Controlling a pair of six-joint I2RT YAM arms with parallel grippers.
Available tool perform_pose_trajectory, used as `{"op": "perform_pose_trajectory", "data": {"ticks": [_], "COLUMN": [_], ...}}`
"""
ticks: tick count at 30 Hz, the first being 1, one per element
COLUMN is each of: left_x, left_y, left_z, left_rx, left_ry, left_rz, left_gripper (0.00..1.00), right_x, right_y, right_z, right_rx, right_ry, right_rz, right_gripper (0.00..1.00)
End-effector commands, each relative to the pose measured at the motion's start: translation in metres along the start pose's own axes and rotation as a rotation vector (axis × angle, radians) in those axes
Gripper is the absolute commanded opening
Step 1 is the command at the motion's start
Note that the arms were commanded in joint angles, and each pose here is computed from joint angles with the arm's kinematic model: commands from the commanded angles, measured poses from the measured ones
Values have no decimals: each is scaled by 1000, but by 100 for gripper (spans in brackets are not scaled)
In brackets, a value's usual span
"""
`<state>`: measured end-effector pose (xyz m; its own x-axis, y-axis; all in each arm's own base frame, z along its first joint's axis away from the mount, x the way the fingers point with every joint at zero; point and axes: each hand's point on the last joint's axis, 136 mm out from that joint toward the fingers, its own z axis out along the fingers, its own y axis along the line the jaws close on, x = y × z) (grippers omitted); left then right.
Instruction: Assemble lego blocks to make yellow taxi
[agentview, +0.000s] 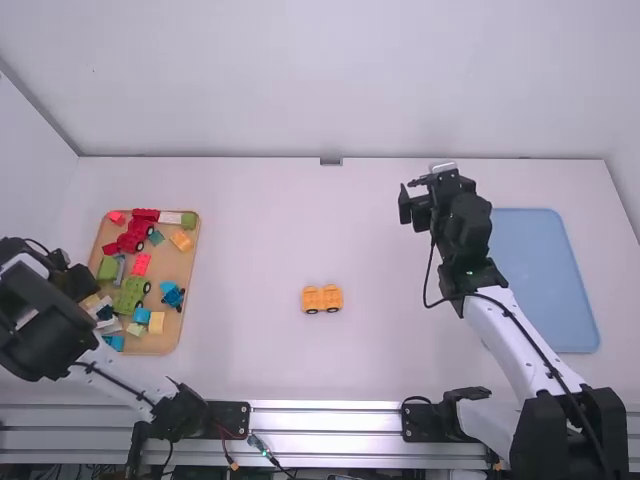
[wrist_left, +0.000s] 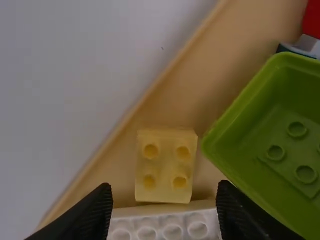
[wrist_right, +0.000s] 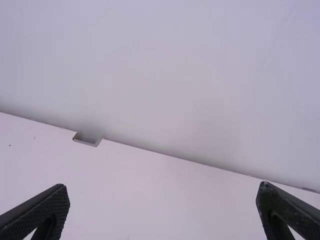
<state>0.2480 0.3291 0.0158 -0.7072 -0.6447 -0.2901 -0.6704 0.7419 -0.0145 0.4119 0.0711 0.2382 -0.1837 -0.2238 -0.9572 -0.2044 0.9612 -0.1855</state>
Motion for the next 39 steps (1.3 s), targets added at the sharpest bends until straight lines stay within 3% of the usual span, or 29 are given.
{"op": "perform_pose_trajectory", "data": {"ticks": [1,10,21,26,33,36,39], "left_x": [11,6,15,17,8,5,3], "left_y": [-1,0,-4,-3,-5,-5,-12], "left_z": [17,23,33,35,33,24,7], "left_rx": [18,17,16,13,13,17,25], "left_ry": [46,25,20,16,-9,9,44], "left_rz": [-4,0,8,8,-35,-82,-95], "left_gripper": [55,50,51,41,11,3,2], "right_x": [-16,-16,-14,-16,-16,-16,-15], "right_y": [-4,-4,-5,-5,-5,-4,-4], "right_z": [2,2,2,2,2,2,2], "right_rx": [9,9,11,11,11,10,9], "right_ry": [-30,-30,-25,-30,-30,-30,-27], "right_rz": [2,3,2,3,3,3,2], "right_gripper": [99,99,99,99,99,99,99]}}
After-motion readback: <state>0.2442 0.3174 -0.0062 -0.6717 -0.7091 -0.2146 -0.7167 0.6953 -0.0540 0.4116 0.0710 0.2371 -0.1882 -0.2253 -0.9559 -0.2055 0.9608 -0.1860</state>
